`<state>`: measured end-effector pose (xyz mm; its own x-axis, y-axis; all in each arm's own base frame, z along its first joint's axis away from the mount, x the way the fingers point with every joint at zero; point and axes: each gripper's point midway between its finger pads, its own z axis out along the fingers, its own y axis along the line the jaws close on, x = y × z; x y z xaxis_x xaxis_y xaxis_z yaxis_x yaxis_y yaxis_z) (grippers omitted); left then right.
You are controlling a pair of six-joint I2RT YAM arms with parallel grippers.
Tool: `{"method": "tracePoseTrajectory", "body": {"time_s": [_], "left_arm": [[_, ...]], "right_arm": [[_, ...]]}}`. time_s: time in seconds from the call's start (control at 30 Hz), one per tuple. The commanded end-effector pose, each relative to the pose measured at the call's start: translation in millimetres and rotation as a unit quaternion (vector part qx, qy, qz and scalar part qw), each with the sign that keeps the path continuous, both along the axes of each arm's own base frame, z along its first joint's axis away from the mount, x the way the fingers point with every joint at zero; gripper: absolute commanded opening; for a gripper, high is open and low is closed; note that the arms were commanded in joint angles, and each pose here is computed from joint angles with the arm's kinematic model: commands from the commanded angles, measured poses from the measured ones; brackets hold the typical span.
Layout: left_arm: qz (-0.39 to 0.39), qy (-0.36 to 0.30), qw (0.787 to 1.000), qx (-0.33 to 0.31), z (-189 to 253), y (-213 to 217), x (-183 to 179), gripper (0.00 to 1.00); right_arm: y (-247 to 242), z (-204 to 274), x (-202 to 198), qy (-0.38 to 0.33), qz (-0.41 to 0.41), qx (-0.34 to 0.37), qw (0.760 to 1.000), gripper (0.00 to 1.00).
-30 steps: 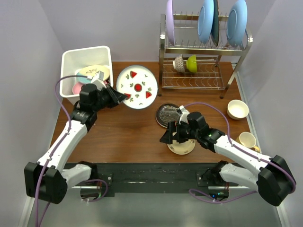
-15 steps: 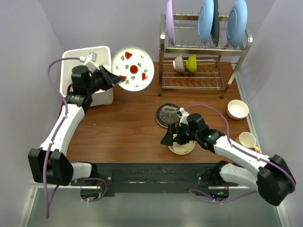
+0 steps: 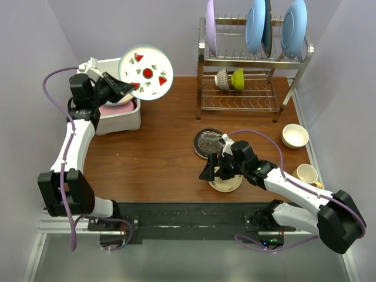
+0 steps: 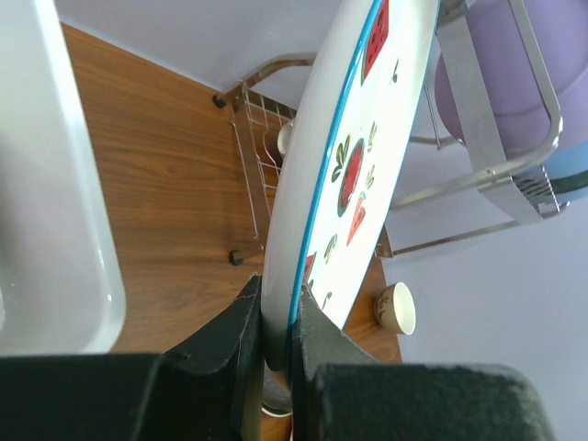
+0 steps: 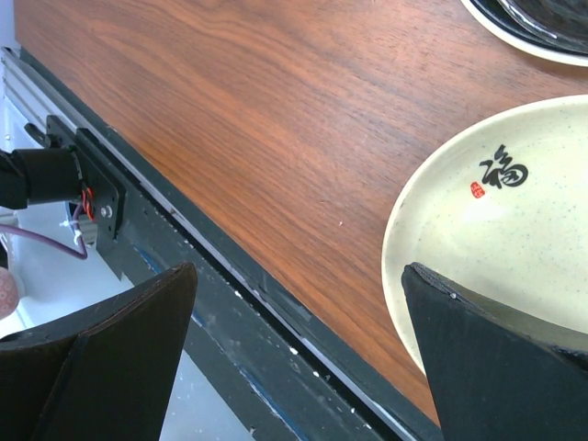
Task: Place the plates into the plastic bin on the countertop
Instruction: Place the plate in the plastic bin.
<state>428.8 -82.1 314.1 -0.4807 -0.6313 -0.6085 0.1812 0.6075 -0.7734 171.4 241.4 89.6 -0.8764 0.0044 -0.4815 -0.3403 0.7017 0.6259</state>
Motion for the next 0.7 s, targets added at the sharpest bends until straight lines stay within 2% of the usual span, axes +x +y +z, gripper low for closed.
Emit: {"method": "tracePoseTrajectory", "body": {"time_s": [0.0,0.67], "left_arm": [[-0.024,-0.112,0.993,-0.025,70.7,6.5,3.1,0.0],[0.05,-0.085,0.993,-0.058,40.3,88.0,23.4,0.0]], "right_arm": [[3.1,-1.5,-0.6,-0.002,0.007,0.007,1.0,0.99],[2.3,-10.9,-5.0,0.013,0.009,0.003,1.0,0.99]]}}
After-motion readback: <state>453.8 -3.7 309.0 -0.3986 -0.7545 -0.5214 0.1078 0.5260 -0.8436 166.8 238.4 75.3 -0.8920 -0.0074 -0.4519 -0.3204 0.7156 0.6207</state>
